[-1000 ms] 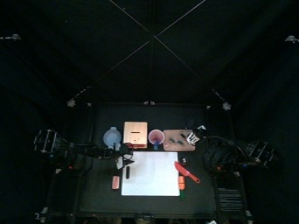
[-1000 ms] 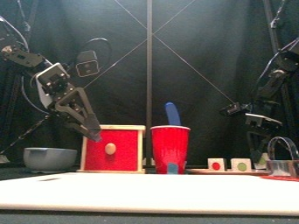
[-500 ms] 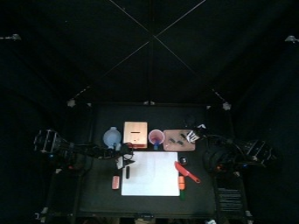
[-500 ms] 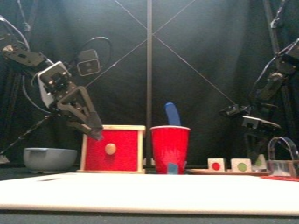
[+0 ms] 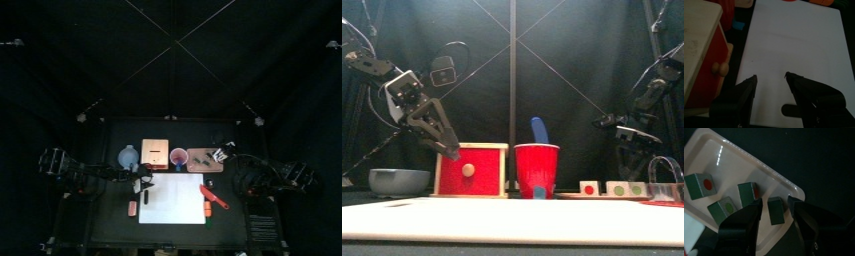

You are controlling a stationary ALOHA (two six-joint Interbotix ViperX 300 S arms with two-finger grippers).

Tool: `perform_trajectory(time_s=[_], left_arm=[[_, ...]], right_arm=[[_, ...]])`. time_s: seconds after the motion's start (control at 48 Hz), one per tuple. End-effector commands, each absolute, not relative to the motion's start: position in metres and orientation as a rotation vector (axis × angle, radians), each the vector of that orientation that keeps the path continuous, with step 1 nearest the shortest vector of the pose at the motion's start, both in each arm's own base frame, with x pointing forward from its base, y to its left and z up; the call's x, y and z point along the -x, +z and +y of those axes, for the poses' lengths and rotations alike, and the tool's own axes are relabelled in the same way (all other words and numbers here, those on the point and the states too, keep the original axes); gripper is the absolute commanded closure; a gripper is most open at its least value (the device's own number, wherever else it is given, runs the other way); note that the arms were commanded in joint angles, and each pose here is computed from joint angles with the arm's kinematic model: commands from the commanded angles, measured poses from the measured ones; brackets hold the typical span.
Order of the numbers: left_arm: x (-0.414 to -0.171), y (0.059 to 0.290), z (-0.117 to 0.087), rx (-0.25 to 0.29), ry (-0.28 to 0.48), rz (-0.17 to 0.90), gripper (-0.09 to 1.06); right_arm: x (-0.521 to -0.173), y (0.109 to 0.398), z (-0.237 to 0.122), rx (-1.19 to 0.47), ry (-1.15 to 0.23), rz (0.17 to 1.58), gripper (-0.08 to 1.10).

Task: Place sushi on board then cut the sushi with the knife then place the pieces on the plate
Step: Place the 4 sushi pieces on the plate

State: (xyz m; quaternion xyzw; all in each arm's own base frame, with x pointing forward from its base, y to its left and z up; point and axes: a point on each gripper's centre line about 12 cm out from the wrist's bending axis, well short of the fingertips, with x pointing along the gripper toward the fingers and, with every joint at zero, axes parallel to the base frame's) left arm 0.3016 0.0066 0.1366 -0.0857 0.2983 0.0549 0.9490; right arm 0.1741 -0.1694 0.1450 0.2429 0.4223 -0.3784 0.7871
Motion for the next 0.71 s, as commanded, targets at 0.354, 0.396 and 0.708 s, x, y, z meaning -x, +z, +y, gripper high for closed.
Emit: perform_trajectory(time_s=[0.354,0.396,0.708], left_arm=[[-0.308,0.145,0.007,0.174,0.108,0.576,0.11],[-0.307,0.144,0.007,0.173,0.110,0.578,0.11],[-0.307,0.143,0.015,0.180,0.134,0.580,0.11]], right_arm=[[-0.209,0.243,-0.132,-0.291,-0.612,0.537,0.22],[-0.210,0.244,-0.128,-0.283,-0.594,0.527,0.22],[-0.209,0.228,-0.118,-0.276,-0.558,0.565,0.22]])
